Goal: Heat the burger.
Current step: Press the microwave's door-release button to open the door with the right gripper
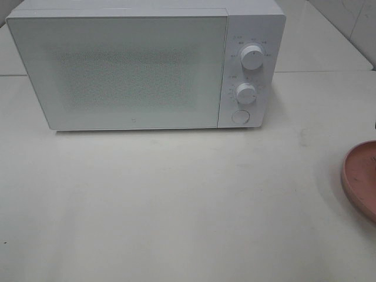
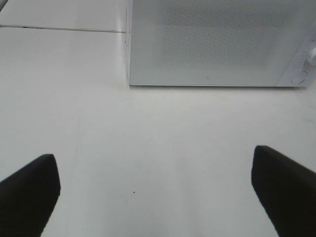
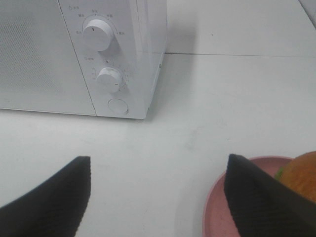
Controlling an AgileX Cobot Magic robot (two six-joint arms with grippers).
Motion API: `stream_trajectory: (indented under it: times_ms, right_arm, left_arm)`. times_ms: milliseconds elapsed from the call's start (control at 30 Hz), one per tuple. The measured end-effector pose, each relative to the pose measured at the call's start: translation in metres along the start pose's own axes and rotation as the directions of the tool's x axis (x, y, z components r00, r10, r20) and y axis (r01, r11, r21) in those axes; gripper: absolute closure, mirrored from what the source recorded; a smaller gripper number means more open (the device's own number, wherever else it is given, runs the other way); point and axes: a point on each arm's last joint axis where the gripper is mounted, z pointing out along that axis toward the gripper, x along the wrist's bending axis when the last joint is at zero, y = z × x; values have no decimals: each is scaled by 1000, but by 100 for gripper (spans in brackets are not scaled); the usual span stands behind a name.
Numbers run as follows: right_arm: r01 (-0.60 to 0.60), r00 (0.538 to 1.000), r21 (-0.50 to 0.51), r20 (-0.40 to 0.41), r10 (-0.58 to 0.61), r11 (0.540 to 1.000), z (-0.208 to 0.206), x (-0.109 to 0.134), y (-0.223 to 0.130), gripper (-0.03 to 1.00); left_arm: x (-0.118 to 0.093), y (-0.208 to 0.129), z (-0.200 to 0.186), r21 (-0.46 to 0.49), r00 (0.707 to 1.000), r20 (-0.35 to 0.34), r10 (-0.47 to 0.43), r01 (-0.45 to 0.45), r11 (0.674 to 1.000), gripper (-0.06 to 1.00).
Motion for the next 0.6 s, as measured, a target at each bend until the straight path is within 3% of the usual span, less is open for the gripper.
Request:
stream_trajectory:
  times_ms: [600]
  right_arm:
    - [-2,1000,-118,-17,0,993,71,1,4,23]
  left_arm:
    - [0,0,0,0,1000,0,0,0,1000,-3]
